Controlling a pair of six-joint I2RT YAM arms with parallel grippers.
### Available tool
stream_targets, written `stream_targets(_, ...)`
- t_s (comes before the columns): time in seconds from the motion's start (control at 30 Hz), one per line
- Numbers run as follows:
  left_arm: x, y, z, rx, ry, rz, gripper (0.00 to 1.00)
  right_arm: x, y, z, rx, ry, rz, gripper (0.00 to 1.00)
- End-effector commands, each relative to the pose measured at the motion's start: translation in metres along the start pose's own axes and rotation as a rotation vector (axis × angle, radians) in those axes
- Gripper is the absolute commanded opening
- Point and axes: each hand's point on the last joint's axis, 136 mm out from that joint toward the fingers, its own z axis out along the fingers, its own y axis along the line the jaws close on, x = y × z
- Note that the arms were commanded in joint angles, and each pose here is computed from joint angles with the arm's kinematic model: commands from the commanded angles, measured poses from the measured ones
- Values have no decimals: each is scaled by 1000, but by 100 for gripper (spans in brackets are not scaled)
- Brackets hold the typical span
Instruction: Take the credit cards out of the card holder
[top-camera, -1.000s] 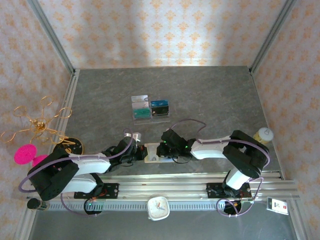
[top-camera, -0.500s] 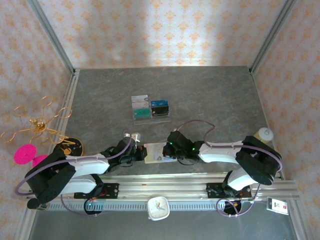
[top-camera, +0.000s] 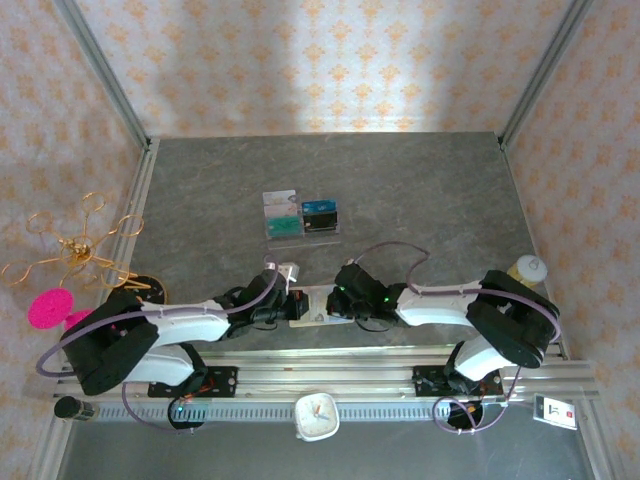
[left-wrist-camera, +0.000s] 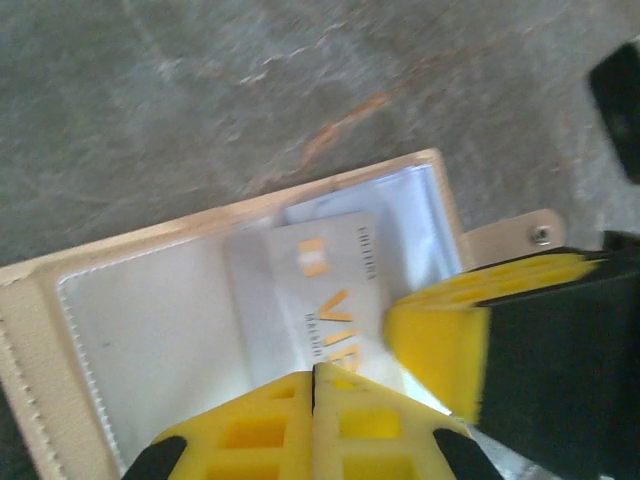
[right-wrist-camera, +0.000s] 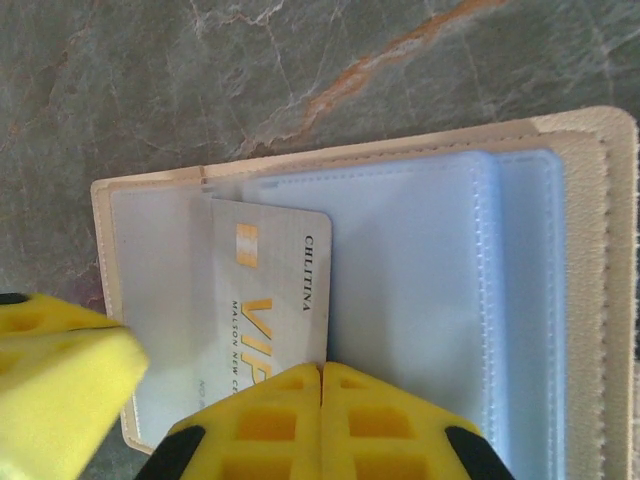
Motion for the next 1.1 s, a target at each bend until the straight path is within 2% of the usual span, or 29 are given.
stream_targets(0.0,2,-7,4,42,2,8,0,3,-13,3,35,2,0,0)
stream_targets(0.07,6,-4,7,35,18,6,0,4,-13,3,28,5,1,0)
stream_targets(0.2,10,1,9,14,35,3,0,5,-12,4,19,8,4,16)
stream_targets(0.33,14,8,11,-20,55,13,0,6,-8,7,-5,17,2,18)
stream_targets(0.53,28,15,16,-41,105,28,0,9,-3,14,-26,44,-5,17)
stream_targets(0.63,29,19,14,-54,106,30,0,4,-9,10,-5,17,8,10)
stream_targets(0.77,26,19,10,-50,87,29,0,-6,-17,-7,41,-48,1,0)
stream_targets(0.87,22,15,10,-41,79,36,0,-18,-16,-25,50,-111,-38,0)
stream_targets(1.0,10,3,7,-8,47,47,0,-36,7,-50,-1,-189,-167,0)
stream_targets(1.07,-3,-12,2,29,19,52,13,-47,25,-66,-28,-230,-247,0)
